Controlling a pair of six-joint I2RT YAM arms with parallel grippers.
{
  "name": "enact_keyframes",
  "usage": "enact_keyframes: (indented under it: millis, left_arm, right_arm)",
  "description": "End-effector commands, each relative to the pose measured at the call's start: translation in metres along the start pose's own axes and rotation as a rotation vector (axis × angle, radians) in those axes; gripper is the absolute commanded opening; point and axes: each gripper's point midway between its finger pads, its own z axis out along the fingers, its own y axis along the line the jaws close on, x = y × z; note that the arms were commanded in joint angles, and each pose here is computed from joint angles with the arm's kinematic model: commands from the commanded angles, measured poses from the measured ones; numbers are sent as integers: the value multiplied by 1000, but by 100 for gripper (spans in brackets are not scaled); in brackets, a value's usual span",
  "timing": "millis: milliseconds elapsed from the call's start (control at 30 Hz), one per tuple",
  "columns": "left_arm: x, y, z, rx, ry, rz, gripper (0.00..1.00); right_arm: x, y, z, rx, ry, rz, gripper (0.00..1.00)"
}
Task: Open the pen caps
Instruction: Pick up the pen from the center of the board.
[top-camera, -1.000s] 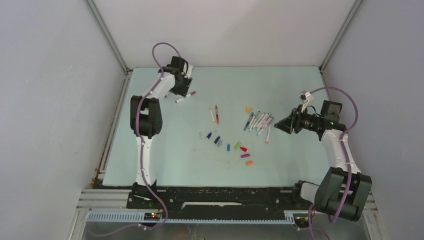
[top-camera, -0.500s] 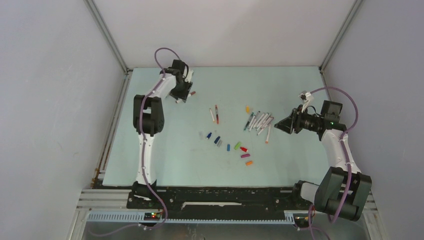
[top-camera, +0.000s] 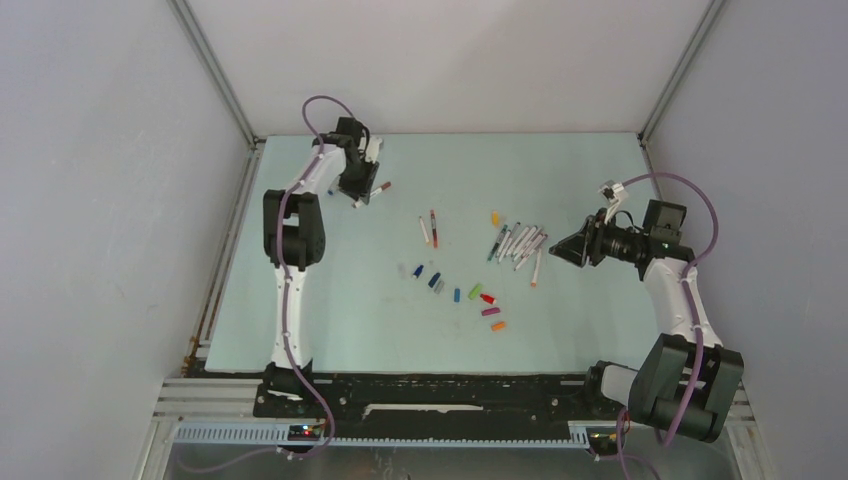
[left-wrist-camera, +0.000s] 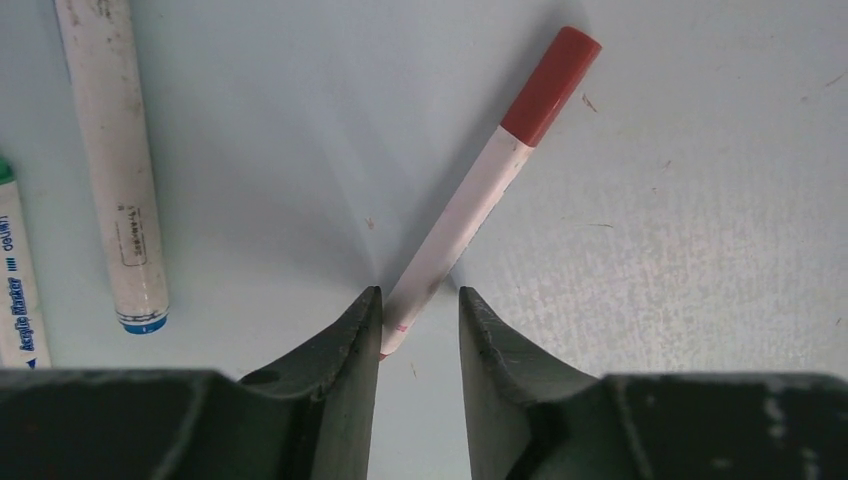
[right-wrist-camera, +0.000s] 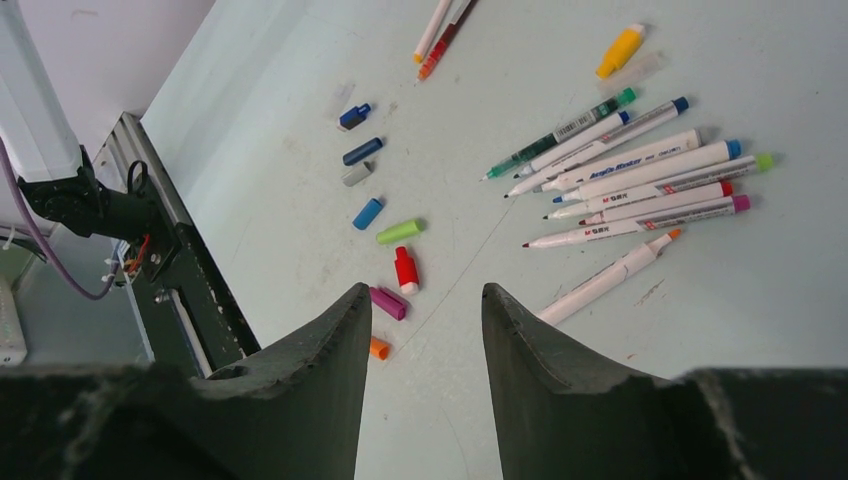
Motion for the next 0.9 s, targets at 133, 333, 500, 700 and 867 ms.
enact_keyframes:
  millis: [133, 333, 500, 700, 867]
  left_arm:
    - [0, -19, -11, 45, 4, 42, 25]
    - [13, -37, -15, 37, 44, 53, 11]
    - [24, -62, -22, 21, 96, 56, 10]
    - [65, -82, -26, 37, 217, -84, 10]
    - [102, -93, -27, 19, 208, -168, 13]
  right_arm:
    - [-24, 10, -7, -25, -44, -64, 47]
    - [-28, 15, -11, -35, -60, -71, 47]
    - [-31, 19, -14, -40, -73, -80, 47]
    - [-34, 23, -16, -49, -84, -87, 47]
    - [-35, 25, -17, -57, -87, -87, 47]
